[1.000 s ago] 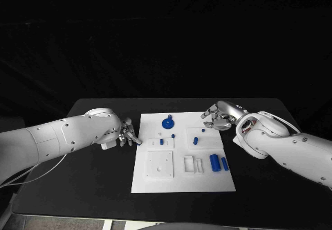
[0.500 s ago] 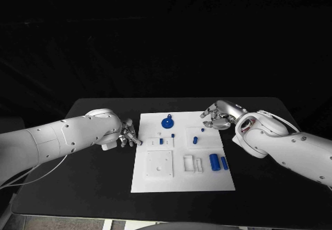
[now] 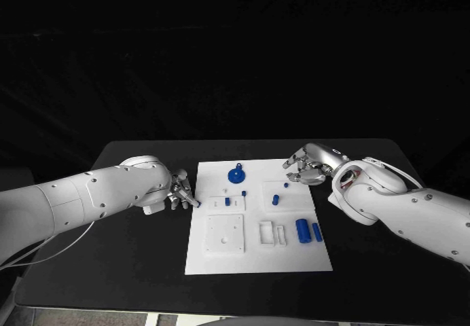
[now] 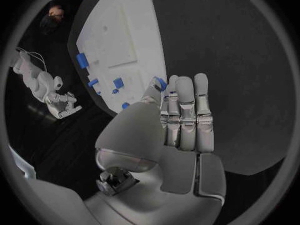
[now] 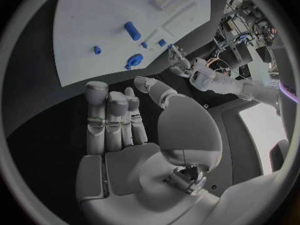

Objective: Assemble the parts on the task board

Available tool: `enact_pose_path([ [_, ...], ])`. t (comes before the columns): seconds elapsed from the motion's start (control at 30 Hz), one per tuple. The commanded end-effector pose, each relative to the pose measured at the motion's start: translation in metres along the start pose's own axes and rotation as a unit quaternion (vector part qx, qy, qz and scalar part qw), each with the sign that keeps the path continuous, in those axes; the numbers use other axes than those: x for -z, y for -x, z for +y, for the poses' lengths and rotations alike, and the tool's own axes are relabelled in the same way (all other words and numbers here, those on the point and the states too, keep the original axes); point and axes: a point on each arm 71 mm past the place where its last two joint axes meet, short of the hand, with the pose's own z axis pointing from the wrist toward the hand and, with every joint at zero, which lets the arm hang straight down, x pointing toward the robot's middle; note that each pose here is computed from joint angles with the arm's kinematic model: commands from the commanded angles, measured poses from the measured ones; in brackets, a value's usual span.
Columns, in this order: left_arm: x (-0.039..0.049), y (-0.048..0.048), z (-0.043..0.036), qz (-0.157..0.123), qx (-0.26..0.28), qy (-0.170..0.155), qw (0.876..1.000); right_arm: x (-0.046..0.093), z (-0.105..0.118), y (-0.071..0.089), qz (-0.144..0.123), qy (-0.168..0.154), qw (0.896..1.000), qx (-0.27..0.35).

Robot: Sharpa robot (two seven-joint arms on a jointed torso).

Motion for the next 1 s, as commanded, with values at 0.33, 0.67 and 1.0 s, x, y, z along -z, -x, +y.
enact_pose_path([
  [0.33, -0.0036, -0.0023, 0.0065, 0.006, 0.031, 0.003, 0.999, 0.0, 0.001, -0.001, 0.006, 0.004, 1.0, 0.001],
  [0.67, -0.0038, 0.0018, 0.0146, 0.003, 0.067, 0.003, 0.998, 0.0, 0.001, -0.001, 0.006, 0.004, 1.0, 0.001],
  [1.0, -0.0003, 0.0028, 0.0255, 0.016, 0.137, -0.011, 0.99, 0.0, 0.001, -0.001, 0.006, 0.005, 1.0, 0.0],
])
